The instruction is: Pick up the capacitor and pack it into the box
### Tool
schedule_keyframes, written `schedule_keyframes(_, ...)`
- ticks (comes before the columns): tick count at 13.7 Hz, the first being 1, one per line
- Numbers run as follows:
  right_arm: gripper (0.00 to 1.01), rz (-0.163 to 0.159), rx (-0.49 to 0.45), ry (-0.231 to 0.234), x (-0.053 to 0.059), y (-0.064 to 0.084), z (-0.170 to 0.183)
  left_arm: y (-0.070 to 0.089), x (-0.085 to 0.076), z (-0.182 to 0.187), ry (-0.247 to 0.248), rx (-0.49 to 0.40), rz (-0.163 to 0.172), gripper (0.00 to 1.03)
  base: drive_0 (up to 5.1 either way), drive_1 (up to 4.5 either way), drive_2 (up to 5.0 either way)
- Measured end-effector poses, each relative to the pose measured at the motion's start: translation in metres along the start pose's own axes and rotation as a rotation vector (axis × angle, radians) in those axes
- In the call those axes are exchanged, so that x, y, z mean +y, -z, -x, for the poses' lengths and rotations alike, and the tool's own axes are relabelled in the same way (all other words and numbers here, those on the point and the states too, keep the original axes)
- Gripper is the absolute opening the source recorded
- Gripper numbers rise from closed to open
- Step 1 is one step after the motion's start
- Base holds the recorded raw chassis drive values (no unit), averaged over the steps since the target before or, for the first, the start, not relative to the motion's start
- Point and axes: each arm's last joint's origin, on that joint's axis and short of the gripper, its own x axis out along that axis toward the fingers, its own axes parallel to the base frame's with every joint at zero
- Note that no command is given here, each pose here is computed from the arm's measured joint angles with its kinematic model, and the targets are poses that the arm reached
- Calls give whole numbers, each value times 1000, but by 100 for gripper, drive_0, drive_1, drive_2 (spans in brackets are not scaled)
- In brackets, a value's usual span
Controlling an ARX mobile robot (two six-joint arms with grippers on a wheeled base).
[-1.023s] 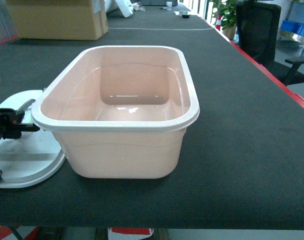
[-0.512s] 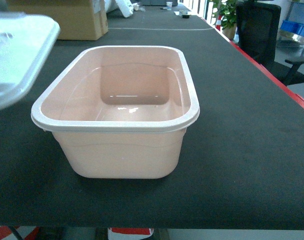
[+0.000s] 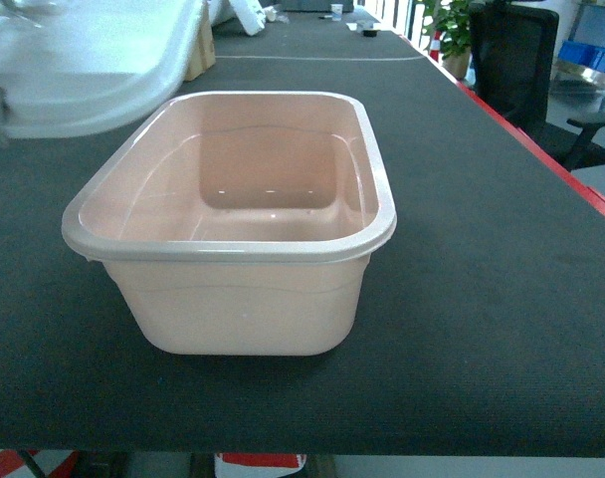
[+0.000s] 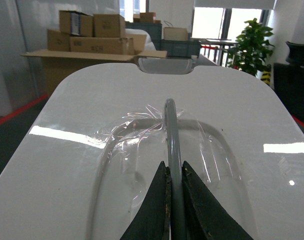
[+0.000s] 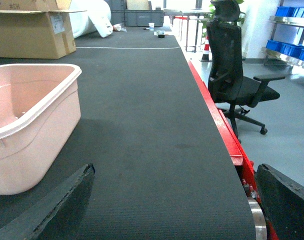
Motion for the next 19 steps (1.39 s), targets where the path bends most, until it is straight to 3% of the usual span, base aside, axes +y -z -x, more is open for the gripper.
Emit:
schedule_keyframes(2,98,0,0,0,0,0,0,18,-44,7,45,40,3,2,0,0,0)
schedule_keyframes(6,98,0,0,0,0,0,0,48,-103,16,46,118,14,2,0,0,0)
schedule_keyframes(10,98,0,0,0,0,0,0,64,-133,5,26,155,18,2,0,0,0)
schedule_keyframes(13,98,0,0,0,0,0,0,72,-138,-2,-4,200,21,2,0,0,0)
schedule_keyframes(19,98,0,0,0,0,0,0,76,-140,1,27,241,-3,2,0,0,0)
